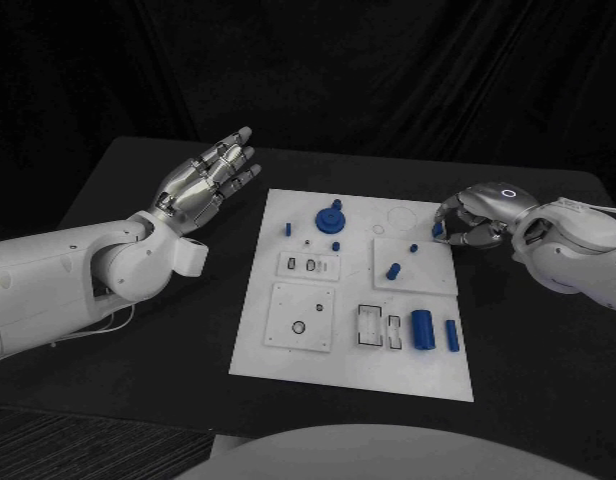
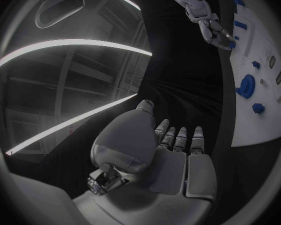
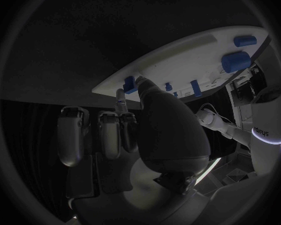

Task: Assemble the parts on the task board

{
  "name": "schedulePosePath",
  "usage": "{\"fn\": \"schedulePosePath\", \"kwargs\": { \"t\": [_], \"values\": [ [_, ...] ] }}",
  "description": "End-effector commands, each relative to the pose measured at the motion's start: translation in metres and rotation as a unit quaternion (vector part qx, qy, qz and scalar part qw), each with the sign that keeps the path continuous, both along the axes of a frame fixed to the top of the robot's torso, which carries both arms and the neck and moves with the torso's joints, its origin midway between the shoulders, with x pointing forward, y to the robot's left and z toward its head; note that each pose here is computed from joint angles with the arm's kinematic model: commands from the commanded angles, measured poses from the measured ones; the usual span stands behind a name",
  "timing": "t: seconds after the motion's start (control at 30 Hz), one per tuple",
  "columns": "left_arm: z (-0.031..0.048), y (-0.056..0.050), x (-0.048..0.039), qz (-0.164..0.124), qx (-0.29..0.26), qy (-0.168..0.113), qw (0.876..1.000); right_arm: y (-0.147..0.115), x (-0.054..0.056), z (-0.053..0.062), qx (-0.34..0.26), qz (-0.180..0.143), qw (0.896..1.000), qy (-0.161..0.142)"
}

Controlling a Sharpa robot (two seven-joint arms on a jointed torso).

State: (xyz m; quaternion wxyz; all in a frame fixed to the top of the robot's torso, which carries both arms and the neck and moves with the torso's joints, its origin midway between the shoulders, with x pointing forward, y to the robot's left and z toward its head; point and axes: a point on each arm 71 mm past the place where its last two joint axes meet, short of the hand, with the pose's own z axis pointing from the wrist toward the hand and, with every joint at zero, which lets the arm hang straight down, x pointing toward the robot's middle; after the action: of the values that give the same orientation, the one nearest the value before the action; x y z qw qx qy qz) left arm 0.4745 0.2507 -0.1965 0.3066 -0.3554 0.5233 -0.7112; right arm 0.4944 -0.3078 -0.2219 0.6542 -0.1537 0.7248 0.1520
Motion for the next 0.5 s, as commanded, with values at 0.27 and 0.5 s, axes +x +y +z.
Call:
{"fn": "schedulePosePath", "kwargs": {
  "t": [0.27, 0.5],
  "values": [
    [0.0011, -0.0012, -0.0007, -0.007, -0.010, -0.006, 1.000, 0.0001, 0.0016, -0.0027, -0.003, -0.008, 1.000, 0.004],
    [0.0008, -0.0015, -0.0006, -0.008, -0.009, -0.005, 1.000, 0.0004, 0.0022, -0.0024, -0.004, -0.008, 1.000, 0.000]
  ]
}}
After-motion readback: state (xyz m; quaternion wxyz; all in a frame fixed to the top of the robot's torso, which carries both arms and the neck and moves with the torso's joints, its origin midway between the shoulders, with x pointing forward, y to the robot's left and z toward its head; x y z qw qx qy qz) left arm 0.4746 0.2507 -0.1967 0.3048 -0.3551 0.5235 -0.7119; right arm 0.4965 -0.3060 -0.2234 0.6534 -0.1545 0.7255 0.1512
